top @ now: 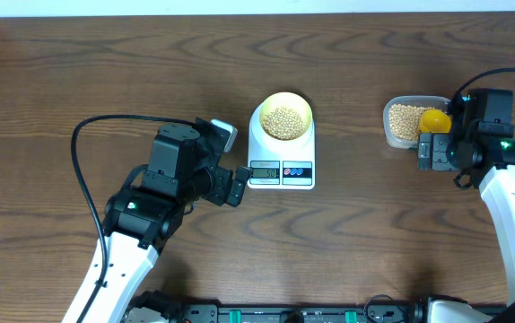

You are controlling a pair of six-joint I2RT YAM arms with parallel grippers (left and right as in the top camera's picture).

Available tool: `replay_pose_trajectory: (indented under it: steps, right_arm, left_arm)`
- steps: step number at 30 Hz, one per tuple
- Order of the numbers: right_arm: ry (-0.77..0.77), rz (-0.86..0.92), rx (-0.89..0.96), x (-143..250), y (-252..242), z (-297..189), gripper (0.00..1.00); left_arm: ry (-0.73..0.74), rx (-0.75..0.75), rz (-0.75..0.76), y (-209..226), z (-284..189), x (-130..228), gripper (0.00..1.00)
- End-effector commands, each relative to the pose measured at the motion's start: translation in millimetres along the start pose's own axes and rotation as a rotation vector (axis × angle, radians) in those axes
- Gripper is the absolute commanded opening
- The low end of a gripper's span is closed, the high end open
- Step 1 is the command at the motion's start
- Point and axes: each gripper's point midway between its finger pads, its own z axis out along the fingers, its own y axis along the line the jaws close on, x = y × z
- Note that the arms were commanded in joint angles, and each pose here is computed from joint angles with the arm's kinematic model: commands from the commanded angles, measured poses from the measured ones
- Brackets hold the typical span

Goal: Scoop item into bowl and weigh 50g on scale

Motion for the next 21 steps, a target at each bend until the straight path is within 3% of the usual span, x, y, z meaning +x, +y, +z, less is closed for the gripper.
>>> replay_pose_trajectory:
  steps: [1,7,15,19,21]
  right_arm:
    - [-0.003,0.046,-0.021,-0.7,3.1,-0.1,0.99]
    - [-0.060,0.183,-0.004,-11.2,-12.5,-13.5,0.99]
    - [-0.308,0.227,-0.008,-31.3,-29.0,-83.3,0.99]
    - [-0.407,0.073,-0.149,-30.7,-2.5,-118.9,0.99]
    - [-0.440,0.014,-0.178,-25.6,4.2,-133.0,0.93]
  left_arm:
    - [-0.004,-0.009,0.004,2.6,-0.1,-0.8,0.98]
    - [-0.004,-0.010,0.004,2.7,-0.1,-0.8,0.98]
    - [-0.004,-0.010,0.004,2.7,-0.1,-0.8,0.98]
    - [-0.004,-0.010,0.004,2.7,-0.1,-0.8,0.98]
    - [-0.004,-0.010,0.004,2.7,-0.1,-0.8,0.98]
